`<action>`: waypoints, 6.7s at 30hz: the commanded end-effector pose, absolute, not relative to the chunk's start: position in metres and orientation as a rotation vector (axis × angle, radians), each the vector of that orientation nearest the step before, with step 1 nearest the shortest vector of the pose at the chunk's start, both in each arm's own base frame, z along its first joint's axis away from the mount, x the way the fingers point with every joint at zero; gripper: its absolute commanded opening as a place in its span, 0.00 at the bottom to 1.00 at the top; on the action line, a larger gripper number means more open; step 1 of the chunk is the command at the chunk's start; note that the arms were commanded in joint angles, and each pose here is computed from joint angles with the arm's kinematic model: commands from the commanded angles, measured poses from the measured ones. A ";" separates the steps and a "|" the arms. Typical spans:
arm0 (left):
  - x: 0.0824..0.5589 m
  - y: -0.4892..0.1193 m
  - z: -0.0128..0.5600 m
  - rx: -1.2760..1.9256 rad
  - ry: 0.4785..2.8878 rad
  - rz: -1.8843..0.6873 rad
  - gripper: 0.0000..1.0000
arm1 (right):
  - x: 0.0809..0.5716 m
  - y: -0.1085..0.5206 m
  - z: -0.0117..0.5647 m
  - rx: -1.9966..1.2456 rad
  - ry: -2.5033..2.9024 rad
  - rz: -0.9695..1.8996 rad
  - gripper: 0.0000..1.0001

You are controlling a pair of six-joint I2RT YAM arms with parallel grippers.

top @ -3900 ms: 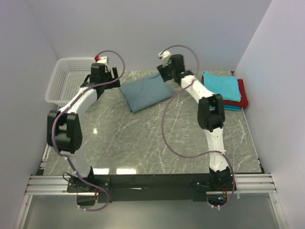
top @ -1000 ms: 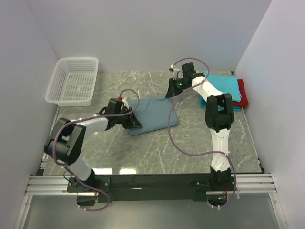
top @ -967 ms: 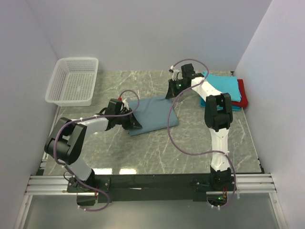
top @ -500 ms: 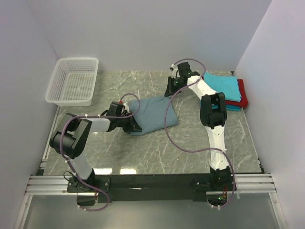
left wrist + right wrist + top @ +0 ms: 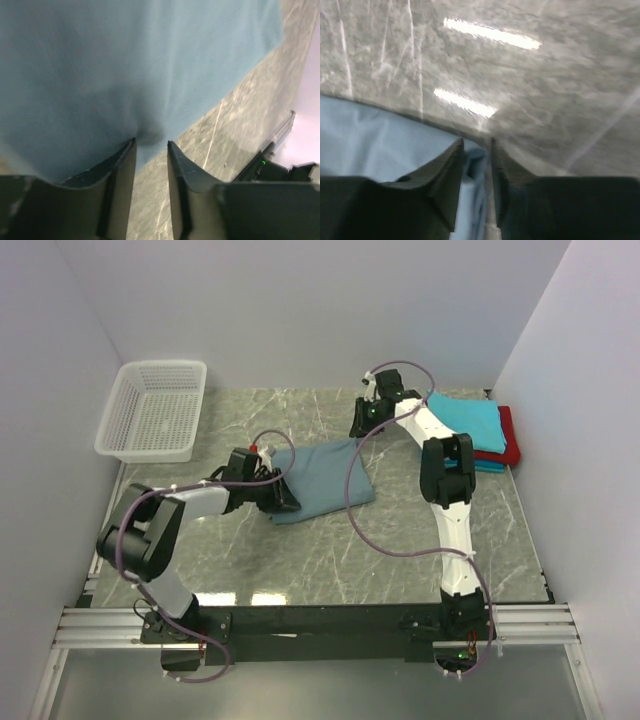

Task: Fold and stack the t-shirts
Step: Fold the tshirt, then neatly place the folded tshirt to the corner

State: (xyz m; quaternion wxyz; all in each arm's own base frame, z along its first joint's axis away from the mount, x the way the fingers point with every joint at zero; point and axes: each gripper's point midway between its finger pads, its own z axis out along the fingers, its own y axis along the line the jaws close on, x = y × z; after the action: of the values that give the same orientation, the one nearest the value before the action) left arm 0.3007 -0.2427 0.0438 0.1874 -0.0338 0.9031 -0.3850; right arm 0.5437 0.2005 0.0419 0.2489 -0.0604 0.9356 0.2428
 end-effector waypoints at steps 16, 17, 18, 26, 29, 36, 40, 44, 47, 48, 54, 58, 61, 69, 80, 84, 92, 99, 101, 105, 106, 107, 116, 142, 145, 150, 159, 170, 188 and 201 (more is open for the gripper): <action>0.349 -0.135 0.251 0.016 1.968 -0.443 0.97 | 0.469 0.181 0.064 -0.301 2.604 0.825 0.70; 0.345 -0.131 0.243 0.034 1.975 -0.430 0.97 | 0.467 0.181 0.062 -0.289 2.609 0.828 0.71; 0.344 -0.127 0.241 0.035 1.970 -0.422 0.97 | 0.467 0.181 0.060 -0.284 2.612 0.827 0.71; 0.331 -0.116 0.219 0.088 1.990 -0.364 0.93 | 0.464 0.188 0.027 -0.240 2.694 0.779 0.72; 0.329 -0.117 0.222 0.098 1.977 -0.375 0.93 | 0.462 0.194 0.016 -0.242 2.729 0.746 0.72; 0.325 -0.116 0.230 0.104 1.945 -0.378 0.93 | 0.447 0.222 0.003 -0.256 2.781 0.819 0.71; 0.324 -0.118 0.231 0.110 1.941 -0.390 0.93 | 0.434 0.234 -0.006 -0.262 2.827 0.840 0.69; 0.323 -0.118 0.232 0.114 1.935 -0.394 0.92 | 0.434 0.234 -0.012 -0.224 2.842 0.829 0.62; 0.321 -0.120 0.232 0.121 1.929 -0.405 0.92 | 0.435 0.236 -0.011 -0.214 2.842 0.843 0.50; 0.321 -0.121 0.233 0.126 1.928 -0.413 0.92 | 0.436 0.237 -0.010 -0.212 2.841 0.858 0.45; 0.322 -0.122 0.228 0.130 1.943 -0.413 0.91 | 0.439 0.244 -0.001 -0.233 2.822 0.927 0.07; 0.322 -0.119 0.227 0.127 1.946 -0.399 0.91 | 0.455 0.226 0.020 -0.316 2.759 0.752 0.00; 0.321 -0.119 0.231 0.125 1.932 -0.398 0.91 | 0.473 0.200 0.052 -0.385 2.669 0.499 0.00; 0.315 -0.122 0.246 0.141 1.885 -0.433 0.91 | 0.497 0.110 0.132 -0.382 2.442 -0.176 0.00; 0.306 -0.129 0.261 0.167 1.833 -0.493 0.91 | 0.502 0.052 0.238 -0.301 2.174 -0.533 0.00; 0.304 -0.131 0.263 0.178 1.826 -0.505 0.91 | 0.505 0.035 0.266 -0.279 2.097 -0.628 0.00; 0.302 -0.133 0.264 0.190 1.822 -0.521 0.91 | 0.501 0.018 0.312 -0.248 1.994 -0.685 0.00; 0.302 -0.134 0.264 0.190 1.822 -0.523 0.91 | 0.499 0.012 0.339 -0.249 1.938 -0.712 0.00; 0.302 -0.134 0.265 0.193 1.821 -0.523 0.91 | 0.498 0.009 0.344 -0.241 1.925 -0.724 0.00; 0.302 -0.134 0.265 0.194 1.820 -0.523 0.91 | 0.497 0.004 0.358 -0.229 1.895 -0.737 0.00; 0.301 -0.134 0.265 0.195 1.820 -0.524 0.91 | 0.496 0.003 0.361 -0.227 1.890 -0.738 0.00; 0.301 -0.134 0.265 0.196 1.821 -0.525 0.91 | 0.496 0.001 0.365 -0.219 1.882 -0.736 0.00; 0.301 -0.134 0.265 0.198 1.819 -0.524 0.91 | 0.477 -0.006 0.398 -0.192 1.820 -0.727 0.00; 0.302 -0.135 0.264 0.201 1.822 -0.526 0.91 | 0.465 -0.044 0.421 -0.135 1.786 -0.767 0.00; 0.302 -0.135 0.263 0.201 1.824 -0.525 0.91 | 0.470 -0.047 0.416 -0.139 1.793 -0.767 0.00; 0.302 -0.135 0.262 0.202 1.827 -0.522 0.91 | 0.479 -0.056 0.408 -0.128 1.810 -0.765 0.00; 0.303 -0.134 0.261 0.199 1.831 -0.519 0.92 | 0.501 -0.081 0.391 -0.118 1.838 -0.795 0.00; 0.305 -0.133 0.256 0.195 1.848 -0.510 0.92 | 0.535 -0.106 0.375 -0.108 1.856 -0.866 0.00; 0.307 -0.133 0.252 0.194 1.860 -0.505 0.92 | 0.551 -0.150 0.332 -0.077 1.911 -1.024 0.00; 0.306 -0.133 0.252 0.193 1.860 -0.503 0.92 | 0.562 -0.174 0.300 -0.058 1.956 -1.185 0.52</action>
State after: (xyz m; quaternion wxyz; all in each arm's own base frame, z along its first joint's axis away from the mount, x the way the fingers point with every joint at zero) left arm 0.3028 -0.1322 0.2449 0.5498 0.0768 0.8037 -0.2143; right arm 0.5568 -0.1543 0.2835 0.4087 -0.0583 0.8033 -0.4292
